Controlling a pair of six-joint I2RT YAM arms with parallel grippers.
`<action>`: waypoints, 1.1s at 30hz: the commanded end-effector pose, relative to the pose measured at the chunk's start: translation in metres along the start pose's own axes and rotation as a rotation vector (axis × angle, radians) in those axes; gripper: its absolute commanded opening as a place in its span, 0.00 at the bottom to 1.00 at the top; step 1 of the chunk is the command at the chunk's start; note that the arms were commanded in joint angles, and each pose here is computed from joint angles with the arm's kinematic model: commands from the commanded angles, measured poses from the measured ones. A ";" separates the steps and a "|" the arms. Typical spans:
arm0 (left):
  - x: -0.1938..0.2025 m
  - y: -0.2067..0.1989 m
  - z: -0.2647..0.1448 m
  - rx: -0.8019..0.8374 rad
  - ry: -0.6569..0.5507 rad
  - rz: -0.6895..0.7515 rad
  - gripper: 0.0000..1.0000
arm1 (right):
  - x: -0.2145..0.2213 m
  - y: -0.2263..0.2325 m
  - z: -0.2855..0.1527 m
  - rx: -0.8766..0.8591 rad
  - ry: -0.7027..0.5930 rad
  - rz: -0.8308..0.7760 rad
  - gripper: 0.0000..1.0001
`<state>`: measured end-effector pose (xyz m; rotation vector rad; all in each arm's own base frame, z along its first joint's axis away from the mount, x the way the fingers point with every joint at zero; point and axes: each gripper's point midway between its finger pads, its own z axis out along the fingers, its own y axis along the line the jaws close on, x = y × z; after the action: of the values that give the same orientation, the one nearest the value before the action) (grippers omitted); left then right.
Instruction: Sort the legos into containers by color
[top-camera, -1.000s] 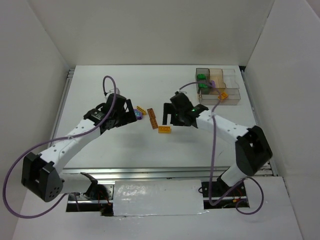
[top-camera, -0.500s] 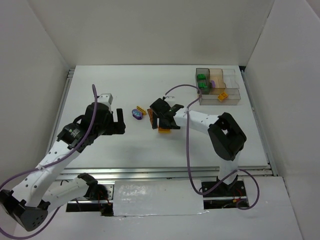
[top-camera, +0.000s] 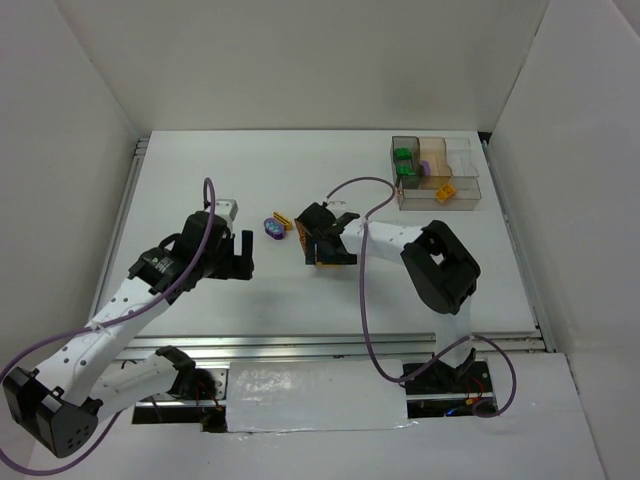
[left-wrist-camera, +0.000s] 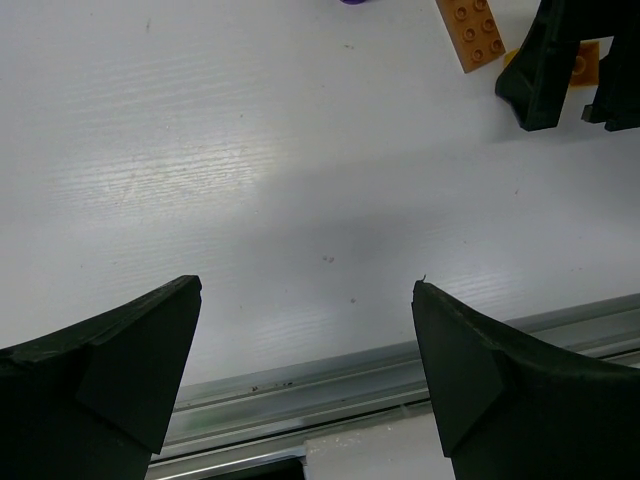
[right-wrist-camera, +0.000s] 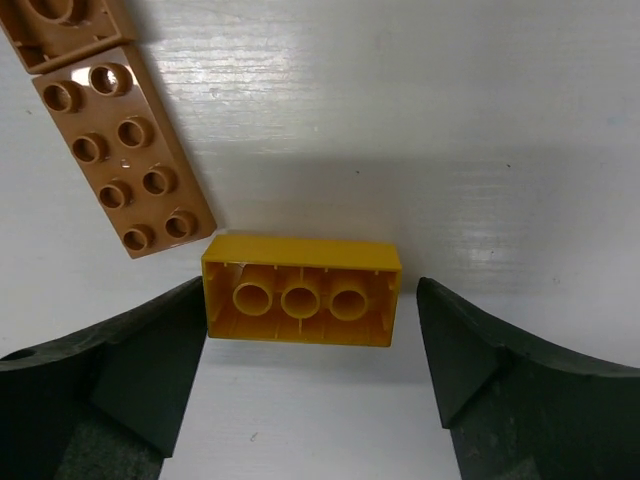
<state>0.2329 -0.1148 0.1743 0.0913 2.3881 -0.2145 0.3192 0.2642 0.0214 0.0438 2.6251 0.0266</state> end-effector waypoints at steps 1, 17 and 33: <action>-0.011 -0.005 -0.001 0.026 -0.040 0.005 1.00 | -0.008 0.015 0.000 -0.037 -0.024 0.004 0.88; -0.011 -0.006 -0.001 0.036 -0.044 0.008 1.00 | -0.057 -0.039 -0.049 0.017 -0.193 0.067 0.52; -0.012 -0.005 -0.002 0.044 -0.051 0.005 1.00 | -0.244 -0.261 -0.044 0.387 -0.367 0.253 0.52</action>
<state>0.2358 -0.1180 0.1765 0.0925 2.3759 -0.2461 0.4870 0.0031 0.1829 0.5326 2.1787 -0.2671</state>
